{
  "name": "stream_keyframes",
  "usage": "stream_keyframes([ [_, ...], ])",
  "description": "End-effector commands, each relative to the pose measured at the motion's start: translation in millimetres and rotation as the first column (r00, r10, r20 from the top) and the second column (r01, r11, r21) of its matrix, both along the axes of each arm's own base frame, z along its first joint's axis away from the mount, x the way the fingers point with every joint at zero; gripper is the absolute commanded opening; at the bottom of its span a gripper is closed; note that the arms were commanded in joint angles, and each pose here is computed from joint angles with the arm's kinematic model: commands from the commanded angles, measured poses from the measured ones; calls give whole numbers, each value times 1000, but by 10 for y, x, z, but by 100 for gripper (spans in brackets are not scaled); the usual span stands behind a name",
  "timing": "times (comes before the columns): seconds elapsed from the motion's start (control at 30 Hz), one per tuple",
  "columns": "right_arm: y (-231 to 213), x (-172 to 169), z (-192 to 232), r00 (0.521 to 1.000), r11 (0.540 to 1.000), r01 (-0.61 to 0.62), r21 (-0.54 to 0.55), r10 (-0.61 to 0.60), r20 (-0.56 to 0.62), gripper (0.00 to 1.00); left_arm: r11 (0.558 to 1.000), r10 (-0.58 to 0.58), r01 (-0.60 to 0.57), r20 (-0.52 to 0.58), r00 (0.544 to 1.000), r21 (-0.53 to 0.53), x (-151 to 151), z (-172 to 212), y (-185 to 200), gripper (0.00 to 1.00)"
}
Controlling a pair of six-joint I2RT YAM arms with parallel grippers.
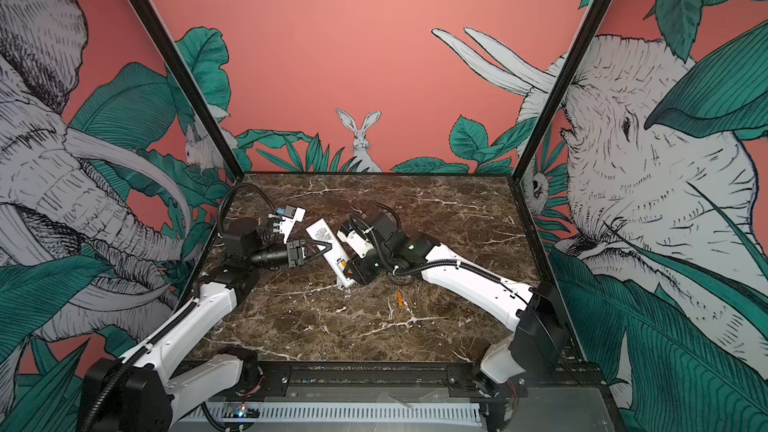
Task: Load the batteries into the remote control
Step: 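Open the right gripper and lift it away from the seated battery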
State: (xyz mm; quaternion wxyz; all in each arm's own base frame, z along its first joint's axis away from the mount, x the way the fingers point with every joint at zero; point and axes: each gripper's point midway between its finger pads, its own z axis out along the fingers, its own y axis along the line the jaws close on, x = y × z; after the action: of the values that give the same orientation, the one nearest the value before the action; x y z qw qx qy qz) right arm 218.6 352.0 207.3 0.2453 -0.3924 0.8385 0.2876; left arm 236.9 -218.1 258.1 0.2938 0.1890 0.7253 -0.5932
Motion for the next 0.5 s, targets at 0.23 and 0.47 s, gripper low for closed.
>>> stream_keyframes([
  [0.23, -261, -108, 264, 999, 998, -1, 70, -2, 49, 72, 999, -30, 31, 52, 998, -23, 36, 148, -45, 0],
  [0.47, -605, 26, 96, 988, 990, 141, -28, -139, 70, 87, 999, 3, -4, 20, 1000, 49, 85, -30, -21, 0],
])
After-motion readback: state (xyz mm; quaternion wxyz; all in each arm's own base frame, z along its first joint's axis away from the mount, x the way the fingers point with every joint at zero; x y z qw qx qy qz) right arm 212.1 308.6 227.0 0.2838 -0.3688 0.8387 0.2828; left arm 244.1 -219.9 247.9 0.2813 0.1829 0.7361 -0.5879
